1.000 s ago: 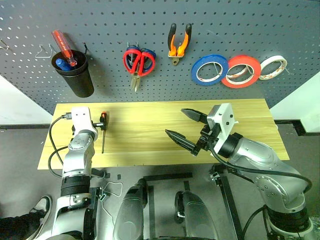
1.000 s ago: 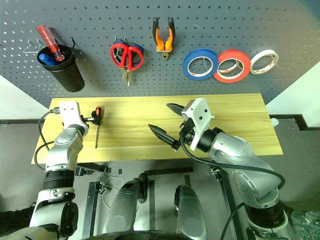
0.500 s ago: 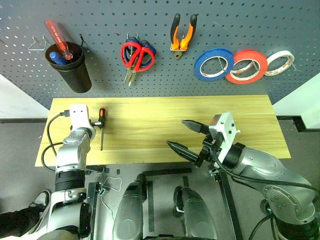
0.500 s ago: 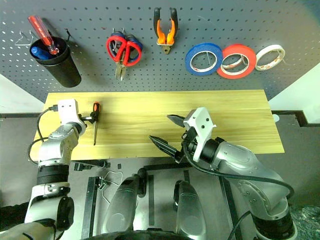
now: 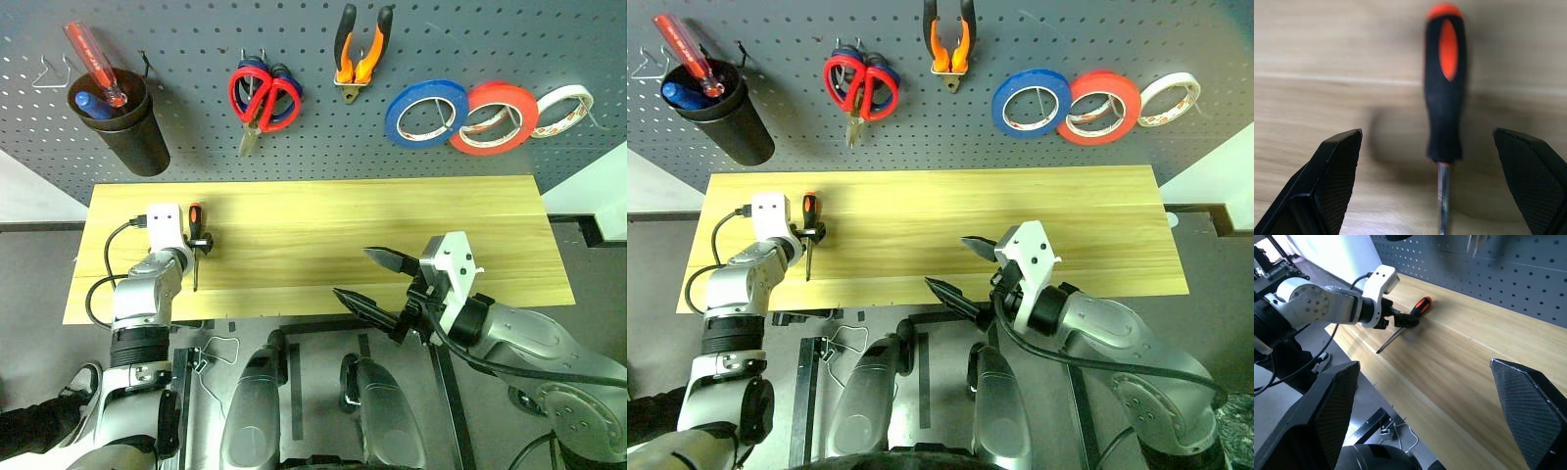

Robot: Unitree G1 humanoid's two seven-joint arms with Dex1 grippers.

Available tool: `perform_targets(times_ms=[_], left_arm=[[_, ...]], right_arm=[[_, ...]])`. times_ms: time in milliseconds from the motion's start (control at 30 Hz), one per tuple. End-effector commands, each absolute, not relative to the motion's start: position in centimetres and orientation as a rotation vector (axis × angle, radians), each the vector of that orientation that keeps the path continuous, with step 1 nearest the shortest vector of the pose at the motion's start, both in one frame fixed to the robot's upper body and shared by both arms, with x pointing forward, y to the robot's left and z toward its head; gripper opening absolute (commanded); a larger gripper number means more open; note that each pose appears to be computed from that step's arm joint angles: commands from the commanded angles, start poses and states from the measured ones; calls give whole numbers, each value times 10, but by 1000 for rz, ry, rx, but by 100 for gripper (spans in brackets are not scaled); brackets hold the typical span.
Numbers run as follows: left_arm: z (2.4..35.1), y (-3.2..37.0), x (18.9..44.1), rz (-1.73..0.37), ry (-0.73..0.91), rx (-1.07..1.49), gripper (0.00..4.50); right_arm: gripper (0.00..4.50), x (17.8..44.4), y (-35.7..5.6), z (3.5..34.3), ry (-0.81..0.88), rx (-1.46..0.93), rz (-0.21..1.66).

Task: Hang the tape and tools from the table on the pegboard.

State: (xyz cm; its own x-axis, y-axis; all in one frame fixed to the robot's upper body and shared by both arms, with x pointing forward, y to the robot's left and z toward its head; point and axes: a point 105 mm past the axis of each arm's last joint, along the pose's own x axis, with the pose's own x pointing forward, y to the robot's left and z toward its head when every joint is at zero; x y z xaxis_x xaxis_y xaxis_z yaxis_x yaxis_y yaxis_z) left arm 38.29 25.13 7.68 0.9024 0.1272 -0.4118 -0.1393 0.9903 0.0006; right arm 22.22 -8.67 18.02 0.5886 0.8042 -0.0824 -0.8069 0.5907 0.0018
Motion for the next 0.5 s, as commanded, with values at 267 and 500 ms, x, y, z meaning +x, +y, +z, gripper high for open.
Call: perform_targets(times_ms=[267,500], left_arm=[[77,243,385,102,432,-26,447],[81,243,389,103,419,-19,391]], right_arm=[[450,209,-86,187,61,-46,950],[450,206,-85,184,73,-38,943]])
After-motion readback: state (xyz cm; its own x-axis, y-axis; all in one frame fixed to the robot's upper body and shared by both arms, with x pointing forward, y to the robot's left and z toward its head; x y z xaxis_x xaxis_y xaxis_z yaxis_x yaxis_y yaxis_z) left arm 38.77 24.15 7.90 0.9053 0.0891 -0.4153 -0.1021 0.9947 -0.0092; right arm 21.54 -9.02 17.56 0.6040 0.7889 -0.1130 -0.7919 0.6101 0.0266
